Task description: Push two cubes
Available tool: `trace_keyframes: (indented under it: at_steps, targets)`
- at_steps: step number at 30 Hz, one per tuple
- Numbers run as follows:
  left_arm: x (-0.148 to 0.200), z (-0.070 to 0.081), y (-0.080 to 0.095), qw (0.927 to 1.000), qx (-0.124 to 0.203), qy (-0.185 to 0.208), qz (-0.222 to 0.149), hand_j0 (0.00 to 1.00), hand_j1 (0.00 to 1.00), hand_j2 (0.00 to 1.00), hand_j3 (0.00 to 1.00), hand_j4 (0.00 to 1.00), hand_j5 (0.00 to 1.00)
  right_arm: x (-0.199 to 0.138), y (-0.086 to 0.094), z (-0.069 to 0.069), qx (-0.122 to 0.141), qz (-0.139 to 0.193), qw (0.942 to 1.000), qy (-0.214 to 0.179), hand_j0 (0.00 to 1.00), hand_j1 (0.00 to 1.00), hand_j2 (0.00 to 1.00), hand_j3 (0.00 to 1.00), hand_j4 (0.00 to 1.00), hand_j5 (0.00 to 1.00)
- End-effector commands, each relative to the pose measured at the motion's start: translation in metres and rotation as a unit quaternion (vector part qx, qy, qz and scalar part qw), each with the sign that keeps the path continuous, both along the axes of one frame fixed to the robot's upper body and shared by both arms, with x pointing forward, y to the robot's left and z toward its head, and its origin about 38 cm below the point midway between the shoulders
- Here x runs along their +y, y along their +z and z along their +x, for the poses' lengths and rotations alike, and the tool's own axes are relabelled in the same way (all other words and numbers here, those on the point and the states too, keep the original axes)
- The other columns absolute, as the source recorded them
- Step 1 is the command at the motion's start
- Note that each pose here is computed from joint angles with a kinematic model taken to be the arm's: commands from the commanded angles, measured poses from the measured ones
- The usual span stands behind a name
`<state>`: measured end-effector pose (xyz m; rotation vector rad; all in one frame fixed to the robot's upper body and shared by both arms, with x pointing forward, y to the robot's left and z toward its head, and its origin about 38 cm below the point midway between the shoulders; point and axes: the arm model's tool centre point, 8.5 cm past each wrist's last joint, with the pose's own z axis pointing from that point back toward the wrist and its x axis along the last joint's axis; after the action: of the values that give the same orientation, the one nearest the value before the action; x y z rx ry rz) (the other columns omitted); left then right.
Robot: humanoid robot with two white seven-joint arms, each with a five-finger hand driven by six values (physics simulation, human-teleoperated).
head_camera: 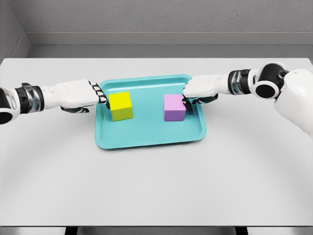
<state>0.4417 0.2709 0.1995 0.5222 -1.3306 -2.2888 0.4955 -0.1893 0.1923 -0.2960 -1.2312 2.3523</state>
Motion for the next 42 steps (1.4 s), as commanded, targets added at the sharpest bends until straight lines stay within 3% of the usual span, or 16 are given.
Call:
trace_keyframes:
  at_steps: [1,4,6,14,31,42]
  targets:
    - [-0.001,0.000,0.000,1.0000,0.002,0.001,-0.002,0.73,0.73,0.73,0.73,0.73,0.73,0.007,-0.005,-0.006,0.000,-0.009,0.9996,0.026,0.57,0.57,0.57,0.57,0.57,0.57]
    - [-0.004,0.000,-0.002,1.0000,0.004,-0.001,-0.004,0.73,0.73,0.73,0.73,0.73,0.73,0.005,-0.004,-0.006,0.001,-0.008,0.9997,0.024,0.57,0.57,0.57,0.57,0.57,0.57]
    - [-0.003,0.001,-0.002,1.0000,0.004,0.000,-0.003,0.73,0.73,0.73,0.73,0.73,0.73,-0.011,0.012,-0.005,-0.015,0.003,0.9998,0.012,0.57,0.57,0.57,0.57,0.57,0.57]
    - [-0.006,0.002,-0.003,1.0000,0.003,-0.001,-0.002,0.73,0.73,0.73,0.73,0.73,0.73,-0.031,0.022,-0.005,-0.027,0.006,0.9996,-0.004,0.57,0.57,0.57,0.57,0.57,0.57]
    - [-0.019,0.004,-0.003,0.9999,0.004,-0.010,-0.007,0.73,0.73,0.73,0.73,0.73,0.73,-0.015,-0.005,-0.013,-0.002,0.005,1.0000,0.007,0.56,0.56,0.56,0.56,0.56,0.56]
    - [-0.035,0.006,-0.004,0.9997,0.000,-0.022,-0.011,0.73,0.73,0.73,0.73,0.73,0.73,0.002,-0.013,-0.014,0.007,0.016,0.9997,0.018,0.55,0.55,0.55,0.55,0.55,0.55]
